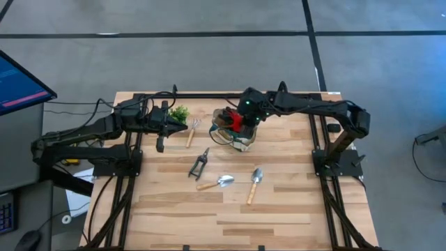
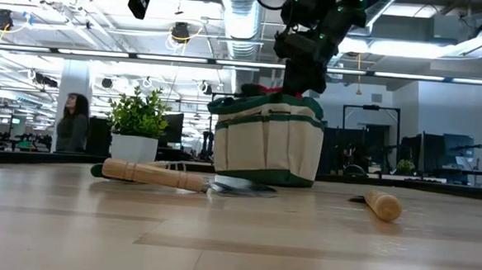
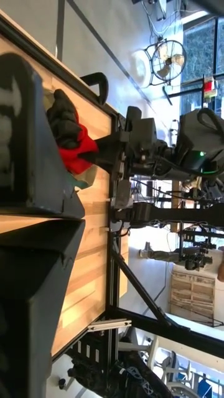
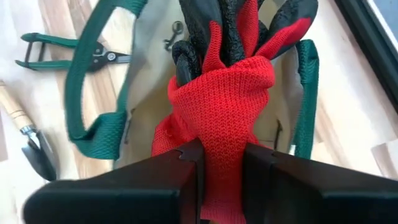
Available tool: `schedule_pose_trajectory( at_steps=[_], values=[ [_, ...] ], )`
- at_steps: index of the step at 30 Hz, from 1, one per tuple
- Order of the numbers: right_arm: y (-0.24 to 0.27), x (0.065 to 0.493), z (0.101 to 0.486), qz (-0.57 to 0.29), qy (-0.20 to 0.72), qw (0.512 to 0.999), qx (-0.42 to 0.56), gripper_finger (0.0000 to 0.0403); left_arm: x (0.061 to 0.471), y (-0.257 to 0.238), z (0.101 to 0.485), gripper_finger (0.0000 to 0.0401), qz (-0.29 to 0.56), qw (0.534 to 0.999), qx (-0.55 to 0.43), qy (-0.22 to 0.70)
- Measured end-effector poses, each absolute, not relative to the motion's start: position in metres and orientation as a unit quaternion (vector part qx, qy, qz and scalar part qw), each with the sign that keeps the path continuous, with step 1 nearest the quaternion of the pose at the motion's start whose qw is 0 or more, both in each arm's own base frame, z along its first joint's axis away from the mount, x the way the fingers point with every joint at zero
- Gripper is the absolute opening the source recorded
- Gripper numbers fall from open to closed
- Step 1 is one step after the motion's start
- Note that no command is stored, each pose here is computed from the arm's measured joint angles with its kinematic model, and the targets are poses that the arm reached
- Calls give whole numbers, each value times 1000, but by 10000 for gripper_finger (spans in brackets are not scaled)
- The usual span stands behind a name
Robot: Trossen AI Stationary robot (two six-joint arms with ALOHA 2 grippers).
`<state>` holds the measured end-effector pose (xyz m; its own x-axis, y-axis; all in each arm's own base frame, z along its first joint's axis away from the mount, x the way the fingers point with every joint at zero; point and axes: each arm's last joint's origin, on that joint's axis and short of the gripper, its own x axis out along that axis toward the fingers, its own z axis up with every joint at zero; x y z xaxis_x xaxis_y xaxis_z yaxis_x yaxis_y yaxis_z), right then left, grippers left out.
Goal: Pick & Place Garden tools in Gardening bag
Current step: Put the red gloves into the gardening bag
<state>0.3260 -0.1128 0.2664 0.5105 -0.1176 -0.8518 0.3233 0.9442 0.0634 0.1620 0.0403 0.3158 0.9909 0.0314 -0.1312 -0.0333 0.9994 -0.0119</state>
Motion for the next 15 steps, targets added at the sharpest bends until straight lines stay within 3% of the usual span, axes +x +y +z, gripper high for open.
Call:
schedule_pose_trajectory(
  at_steps=[8, 15],
  values=[
    [-118, 327, 265, -112, 472, 866, 118, 54, 162, 40, 316, 3, 16, 998, -7, 66],
    [-119, 339, 238, -96, 505, 848, 131, 54, 162, 40, 316, 3, 16, 998, -7, 66]
  ],
)
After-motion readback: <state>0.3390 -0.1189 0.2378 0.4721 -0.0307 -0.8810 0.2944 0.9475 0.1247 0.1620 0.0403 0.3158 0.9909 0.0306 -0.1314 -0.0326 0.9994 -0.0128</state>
